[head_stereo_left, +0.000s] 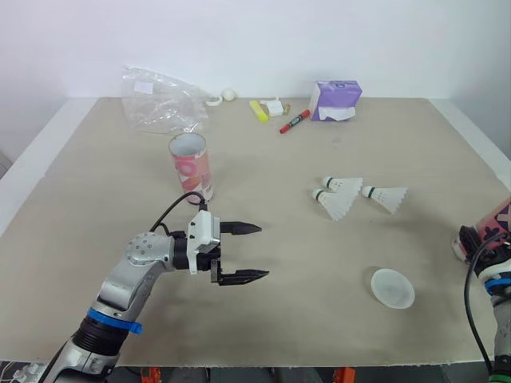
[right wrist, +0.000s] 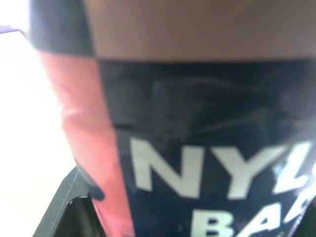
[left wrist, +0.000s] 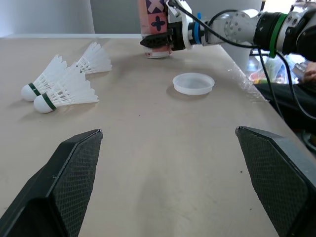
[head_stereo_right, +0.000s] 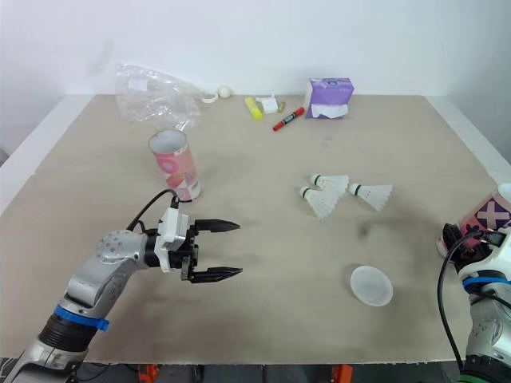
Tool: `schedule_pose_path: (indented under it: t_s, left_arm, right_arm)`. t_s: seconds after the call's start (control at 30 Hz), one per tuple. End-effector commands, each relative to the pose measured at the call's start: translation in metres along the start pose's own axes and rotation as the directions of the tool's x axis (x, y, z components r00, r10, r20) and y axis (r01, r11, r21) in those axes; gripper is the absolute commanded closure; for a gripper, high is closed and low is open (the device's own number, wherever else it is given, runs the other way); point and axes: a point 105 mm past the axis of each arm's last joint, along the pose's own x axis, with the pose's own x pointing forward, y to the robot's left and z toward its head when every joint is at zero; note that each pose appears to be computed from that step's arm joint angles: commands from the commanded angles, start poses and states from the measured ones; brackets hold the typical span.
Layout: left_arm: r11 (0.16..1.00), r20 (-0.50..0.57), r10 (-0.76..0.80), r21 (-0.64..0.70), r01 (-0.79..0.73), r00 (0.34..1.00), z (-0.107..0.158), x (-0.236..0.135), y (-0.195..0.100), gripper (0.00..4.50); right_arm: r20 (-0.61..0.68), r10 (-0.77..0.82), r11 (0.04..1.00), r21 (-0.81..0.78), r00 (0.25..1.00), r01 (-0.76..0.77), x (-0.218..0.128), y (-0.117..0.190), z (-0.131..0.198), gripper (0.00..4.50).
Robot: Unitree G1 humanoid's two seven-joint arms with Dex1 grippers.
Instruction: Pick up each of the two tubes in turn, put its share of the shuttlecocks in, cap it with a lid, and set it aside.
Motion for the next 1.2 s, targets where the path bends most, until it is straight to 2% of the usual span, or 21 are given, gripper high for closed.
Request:
schedule_pose_path:
  t_s: [0.03,0.13,0.2,0.23,0.3,0.77,1.2]
  left_arm:
    - [0.999,0.036,-0.004,0.045,0.003,0.999,0.014,0.002,0.001,0.00]
    - [0.999,0.033,-0.009,0.050,0.007,0.999,0.013,0.003,0.001,0.00]
    - [0.999,0.033,-0.009,0.052,0.008,0.999,0.013,0.003,0.001,0.00]
    - [0.999,0.033,-0.010,0.053,0.008,0.999,0.013,0.003,0.001,0.00]
    - [0.998,0.031,-0.011,0.056,0.009,0.999,0.013,0.003,0.001,0.00]
    - [1.000,0.113,0.020,0.001,-0.021,0.993,0.023,0.007,0.007,0.00]
    - [1.000,0.098,0.003,0.019,-0.005,0.995,0.016,0.011,0.008,0.00]
  right_arm:
    - [0.040,-0.014,1.000,-0.010,0.999,0.014,-0.002,-0.005,0.013,1.30]
    - [0.032,-0.004,1.000,-0.003,0.999,0.004,-0.004,-0.004,0.010,1.30]
    - [0.031,0.002,1.000,0.007,1.000,-0.002,-0.005,-0.004,0.009,0.72]
    - [0.030,0.003,1.000,0.013,1.000,-0.003,-0.006,-0.004,0.009,0.65]
    - [0.029,0.003,1.000,0.011,1.000,-0.003,-0.007,-0.005,0.009,0.03]
    - [0.031,0.025,1.000,-0.006,0.999,-0.024,-0.032,0.002,0.007,0.03]
    - [0.002,0.025,0.999,-0.047,1.000,-0.025,-0.070,0.002,0.004,0.03]
